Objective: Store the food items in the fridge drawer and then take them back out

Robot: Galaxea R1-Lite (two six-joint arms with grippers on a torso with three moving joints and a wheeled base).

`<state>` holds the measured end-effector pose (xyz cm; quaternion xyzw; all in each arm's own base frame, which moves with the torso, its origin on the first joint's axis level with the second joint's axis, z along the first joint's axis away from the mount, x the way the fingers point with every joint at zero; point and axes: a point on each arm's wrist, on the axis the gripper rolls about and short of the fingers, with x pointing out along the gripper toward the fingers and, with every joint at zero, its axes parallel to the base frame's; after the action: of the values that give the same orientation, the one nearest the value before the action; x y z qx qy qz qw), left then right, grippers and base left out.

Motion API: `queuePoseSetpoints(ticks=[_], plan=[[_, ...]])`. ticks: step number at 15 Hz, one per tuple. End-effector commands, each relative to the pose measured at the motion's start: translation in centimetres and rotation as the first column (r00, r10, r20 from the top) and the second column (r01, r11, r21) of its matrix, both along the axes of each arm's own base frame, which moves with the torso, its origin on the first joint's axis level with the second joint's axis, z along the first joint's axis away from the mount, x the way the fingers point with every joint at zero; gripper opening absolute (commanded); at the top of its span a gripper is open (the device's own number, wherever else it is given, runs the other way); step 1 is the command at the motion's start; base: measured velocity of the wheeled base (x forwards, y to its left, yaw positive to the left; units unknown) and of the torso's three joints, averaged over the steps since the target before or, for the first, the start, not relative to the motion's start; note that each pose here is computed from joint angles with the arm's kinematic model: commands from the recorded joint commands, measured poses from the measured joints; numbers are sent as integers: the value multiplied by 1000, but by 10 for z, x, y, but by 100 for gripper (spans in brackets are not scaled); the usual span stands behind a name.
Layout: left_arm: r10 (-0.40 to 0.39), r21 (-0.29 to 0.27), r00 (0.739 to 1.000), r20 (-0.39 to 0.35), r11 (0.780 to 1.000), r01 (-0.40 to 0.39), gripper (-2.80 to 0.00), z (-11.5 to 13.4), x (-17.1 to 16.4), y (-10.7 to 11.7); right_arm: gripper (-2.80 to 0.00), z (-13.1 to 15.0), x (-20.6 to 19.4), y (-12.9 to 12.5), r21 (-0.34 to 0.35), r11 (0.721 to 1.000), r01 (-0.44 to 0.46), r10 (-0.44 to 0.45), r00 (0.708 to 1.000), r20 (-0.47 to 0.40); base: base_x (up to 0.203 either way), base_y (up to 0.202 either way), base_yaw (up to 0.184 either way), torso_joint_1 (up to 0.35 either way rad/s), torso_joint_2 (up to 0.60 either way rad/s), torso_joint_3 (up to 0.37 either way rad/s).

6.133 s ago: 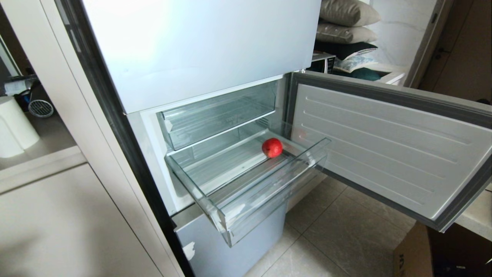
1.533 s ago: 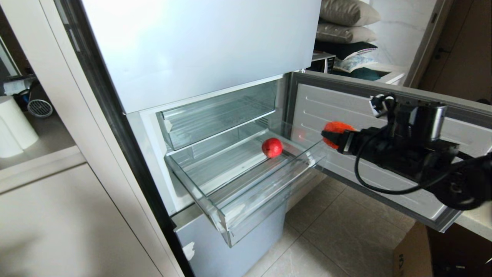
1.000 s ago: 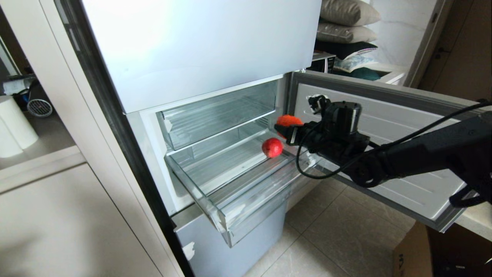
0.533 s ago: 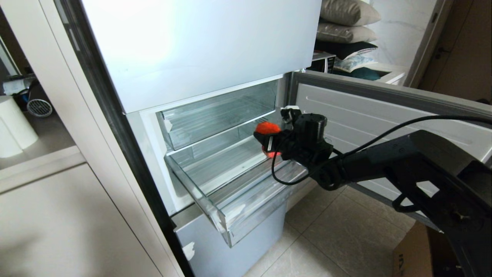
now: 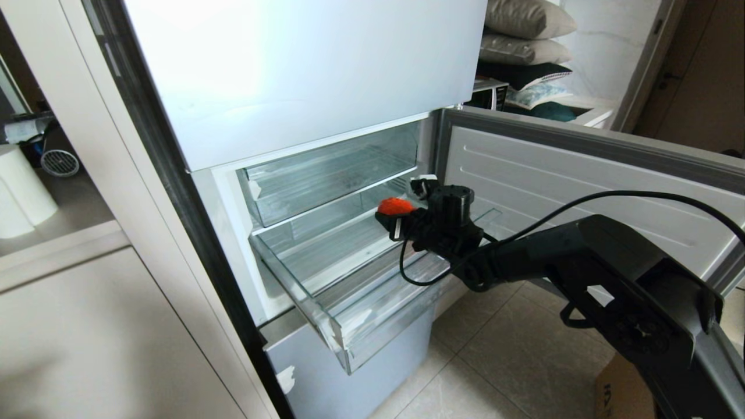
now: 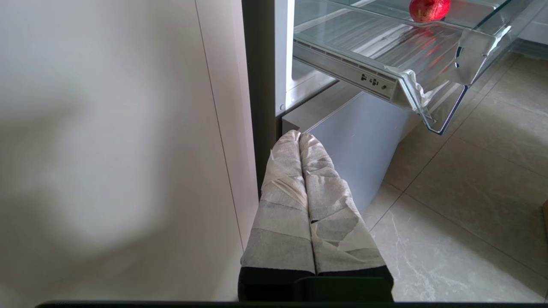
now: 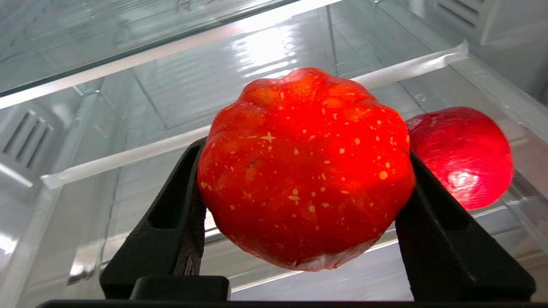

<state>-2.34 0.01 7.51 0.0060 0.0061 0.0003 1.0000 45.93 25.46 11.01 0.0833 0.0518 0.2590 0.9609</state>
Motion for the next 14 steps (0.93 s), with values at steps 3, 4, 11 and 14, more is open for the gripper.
queuePoseSetpoints(ticks=[3,4,11,14], plan=[[1,0,1000,-2,1000,-1,-280,0,0,0,0,2,8,4,0,1000,-1,1,1000,-12,0,0,0,0,0,0],[1,0,1000,-2,1000,-1,-280,0,0,0,0,2,9,5,2,1000,0,0,1000,-12,0,0,0,0,0,0],[1,0,1000,-2,1000,-1,-280,0,0,0,0,14,10,7,11,998,58,-58,998,9,0,0,0,0,0,0],[1,0,1000,-2,1000,-1,-280,0,0,0,-280,62,-8,8,51,990,132,-135,989,65,0,0,0,0,0,0]])
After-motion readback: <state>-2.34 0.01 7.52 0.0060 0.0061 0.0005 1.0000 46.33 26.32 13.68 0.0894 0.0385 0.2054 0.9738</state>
